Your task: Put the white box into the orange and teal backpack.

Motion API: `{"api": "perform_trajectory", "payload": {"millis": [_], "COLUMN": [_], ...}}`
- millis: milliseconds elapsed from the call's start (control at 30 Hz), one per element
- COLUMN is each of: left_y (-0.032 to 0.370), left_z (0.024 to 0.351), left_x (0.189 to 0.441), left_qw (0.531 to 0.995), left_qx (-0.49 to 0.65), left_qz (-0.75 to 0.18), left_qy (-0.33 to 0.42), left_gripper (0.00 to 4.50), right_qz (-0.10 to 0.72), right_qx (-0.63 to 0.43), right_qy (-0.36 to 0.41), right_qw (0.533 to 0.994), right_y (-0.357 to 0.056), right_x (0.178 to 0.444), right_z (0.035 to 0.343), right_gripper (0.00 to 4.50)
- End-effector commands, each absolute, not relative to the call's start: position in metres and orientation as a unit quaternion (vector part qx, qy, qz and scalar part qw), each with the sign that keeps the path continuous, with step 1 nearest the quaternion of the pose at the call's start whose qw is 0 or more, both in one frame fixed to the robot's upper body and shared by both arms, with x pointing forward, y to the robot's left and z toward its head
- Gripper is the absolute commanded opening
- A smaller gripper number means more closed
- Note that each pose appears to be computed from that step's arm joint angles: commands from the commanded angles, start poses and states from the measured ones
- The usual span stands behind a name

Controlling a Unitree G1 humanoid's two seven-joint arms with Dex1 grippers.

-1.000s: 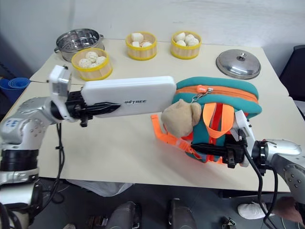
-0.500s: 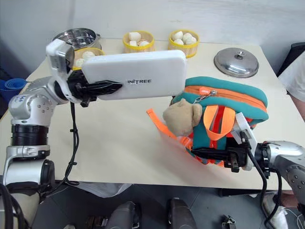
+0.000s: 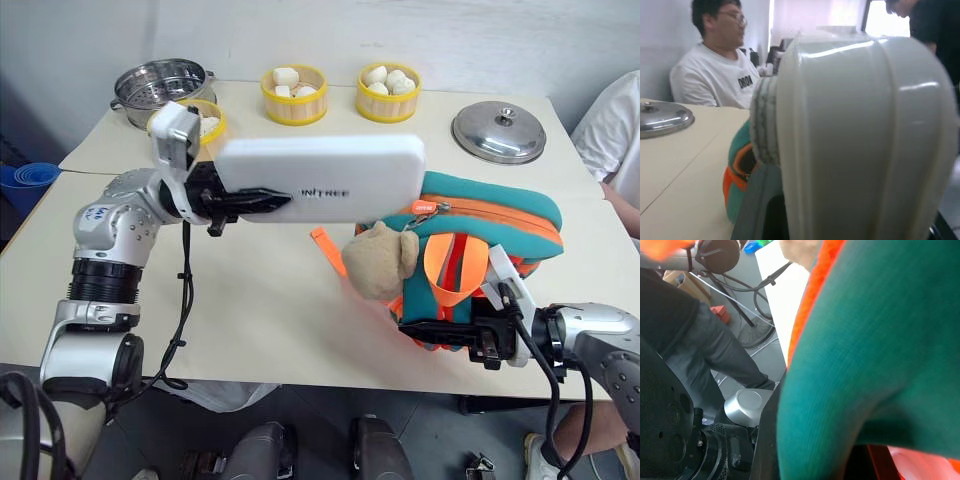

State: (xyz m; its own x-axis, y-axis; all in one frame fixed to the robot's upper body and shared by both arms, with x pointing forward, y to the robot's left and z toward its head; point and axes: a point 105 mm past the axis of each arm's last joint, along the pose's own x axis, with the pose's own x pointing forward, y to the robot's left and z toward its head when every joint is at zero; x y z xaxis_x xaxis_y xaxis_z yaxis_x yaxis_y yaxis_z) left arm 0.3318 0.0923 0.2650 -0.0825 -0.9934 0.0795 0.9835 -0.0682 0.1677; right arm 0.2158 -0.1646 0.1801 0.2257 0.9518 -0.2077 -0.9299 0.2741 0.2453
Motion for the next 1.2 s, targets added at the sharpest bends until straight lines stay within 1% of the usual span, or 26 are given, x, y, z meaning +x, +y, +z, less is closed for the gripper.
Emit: {"api": "perform_trajectory", "payload": {"millis": [33, 133, 200, 267, 400, 467, 533, 600, 667, 733, 767, 833, 967, 1000, 1067, 1133, 1167, 1200], "left_y": [0.087, 0.078, 0.074, 0.068, 0.063, 0.061, 0.053, 0.038, 0.023, 0.006, -0.009, -0.037, -0.079, -0.086, -0.095, -0.102, -0.102, -0.099], "left_z": [0.264, 0.257, 0.259, 0.265, 0.267, 0.265, 0.26, 0.26, 0.259, 0.254, 0.253, 0.251, 0.242, 0.238, 0.232, 0.229, 0.227, 0.227], "left_x": [0.339, 0.355, 0.368, 0.377, 0.39, 0.392, 0.382, 0.373, 0.372, 0.368, 0.365, 0.363, 0.347, 0.341, 0.33, 0.331, 0.332, 0.332], "left_qw": [0.676, 0.694, 0.714, 0.724, 0.721, 0.712, 0.675, 0.642, 0.632, 0.612, 0.606, 0.613, 0.592, 0.579, 0.554, 0.568, 0.573, 0.57], "left_qx": [0.116, 0.189, 0.214, 0.235, 0.285, 0.295, 0.281, 0.257, 0.253, 0.265, 0.262, 0.254, 0.252, 0.241, 0.243, 0.242, 0.235, 0.228], "left_qz": [-0.721, -0.689, -0.659, -0.638, -0.624, -0.632, -0.679, -0.719, -0.73, -0.743, -0.749, -0.747, -0.764, -0.777, -0.795, -0.785, -0.784, -0.788], "left_qy": [-0.098, -0.095, -0.101, -0.111, -0.092, -0.082, -0.065, -0.064, -0.061, -0.055, -0.054, -0.053, -0.057, -0.042, -0.048, -0.054, -0.049, -0.046], "left_gripper": [1.31, 1.31, 1.31, 1.31, 1.31, 1.31, 1.31, 1.31, 1.31, 1.31, 1.31, 1.31, 1.31, 1.31, 1.31, 1.94, 2.17, 2.48], "right_qz": [0.596, 0.59, 0.588, 0.586, 0.586, 0.587, 0.592, 0.595, 0.596, 0.596, 0.596, 0.595, 0.584, 0.583, 0.58, 0.574, 0.571, 0.567], "right_qx": [0.023, 0.022, 0.021, 0.02, 0.018, 0.019, 0.024, 0.028, 0.027, 0.026, 0.027, 0.026, 0.02, 0.02, 0.017, 0.013, 0.012, 0.011], "right_qy": [0.136, 0.135, 0.134, 0.134, 0.134, 0.132, 0.13, 0.129, 0.13, 0.131, 0.129, 0.126, 0.098, 0.096, 0.093, 0.086, 0.083, 0.08], "right_qw": [0.791, 0.796, 0.797, 0.799, 0.799, 0.798, 0.795, 0.793, 0.792, 0.792, 0.792, 0.793, 0.806, 0.807, 0.809, 0.814, 0.817, 0.82], "right_y": [-0.168, -0.172, -0.174, -0.177, -0.178, -0.177, -0.174, -0.173, -0.171, -0.17, -0.169, -0.167, -0.164, -0.164, -0.163, -0.164, -0.164, -0.165], "right_x": [0.216, 0.215, 0.214, 0.212, 0.209, 0.208, 0.207, 0.207, 0.208, 0.209, 0.21, 0.212, 0.22, 0.22, 0.221, 0.223, 0.223, 0.224], "right_z": [0.187, 0.188, 0.188, 0.189, 0.191, 0.192, 0.194, 0.194, 0.194, 0.193, 0.192, 0.191, 0.193, 0.193, 0.192, 0.192, 0.192, 0.192], "right_gripper": [0.01, 0.01, 0.01, 0.01, 0.01, 0.01, 0.01, 0.01, 0.01, 0.01, 0.01, 0.01, 0.01, 0.01, 0.01, 0.0, 0.0, 0.0]}}
